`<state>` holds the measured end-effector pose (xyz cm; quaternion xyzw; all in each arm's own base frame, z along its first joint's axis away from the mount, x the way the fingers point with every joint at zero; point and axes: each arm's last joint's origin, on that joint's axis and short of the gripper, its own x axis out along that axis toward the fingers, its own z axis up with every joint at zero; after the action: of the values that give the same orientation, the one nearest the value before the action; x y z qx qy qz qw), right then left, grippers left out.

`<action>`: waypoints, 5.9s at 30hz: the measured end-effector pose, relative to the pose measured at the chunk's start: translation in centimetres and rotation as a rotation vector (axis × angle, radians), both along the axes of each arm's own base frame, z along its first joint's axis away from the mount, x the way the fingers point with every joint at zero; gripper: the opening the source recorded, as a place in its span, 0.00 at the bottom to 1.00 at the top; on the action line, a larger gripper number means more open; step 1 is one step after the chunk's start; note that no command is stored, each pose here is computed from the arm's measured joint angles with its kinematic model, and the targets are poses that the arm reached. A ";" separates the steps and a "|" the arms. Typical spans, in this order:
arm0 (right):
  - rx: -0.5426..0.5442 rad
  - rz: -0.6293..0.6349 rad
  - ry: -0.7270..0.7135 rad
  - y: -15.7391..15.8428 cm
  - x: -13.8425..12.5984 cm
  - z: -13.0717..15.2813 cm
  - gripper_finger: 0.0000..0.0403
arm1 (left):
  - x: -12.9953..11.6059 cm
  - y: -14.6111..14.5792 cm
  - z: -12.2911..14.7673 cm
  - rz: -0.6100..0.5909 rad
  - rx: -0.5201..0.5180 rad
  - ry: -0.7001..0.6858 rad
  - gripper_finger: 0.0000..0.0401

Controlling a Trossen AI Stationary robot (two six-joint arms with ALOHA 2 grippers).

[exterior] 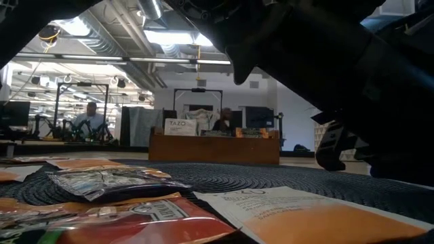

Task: Pick & Place Tea
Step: Put the violet tea bag into the middle of the wooden organizer

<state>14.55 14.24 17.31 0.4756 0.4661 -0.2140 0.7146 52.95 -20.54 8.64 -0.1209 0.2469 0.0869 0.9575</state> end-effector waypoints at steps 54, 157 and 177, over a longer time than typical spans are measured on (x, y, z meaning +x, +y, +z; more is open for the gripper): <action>-0.085 0.081 -0.130 1.6 2.1 1.3 0.01 | -4.5 5.2 12.8 0.059 0.392 0.275 0.28; -0.508 0.686 -0.586 -8.9 20.2 6.4 0.39 | -26.0 5.5 17.2 -0.077 -0.015 -0.089 0.34; -0.267 0.578 -0.608 3.1 21.2 -1.3 0.39 | -25.0 -1.9 5.7 0.143 -0.194 0.309 0.34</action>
<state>35.71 17.34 15.96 0.2705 0.3168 0.0864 0.9050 27.97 -22.47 14.36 -0.2151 0.3888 0.1478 0.8836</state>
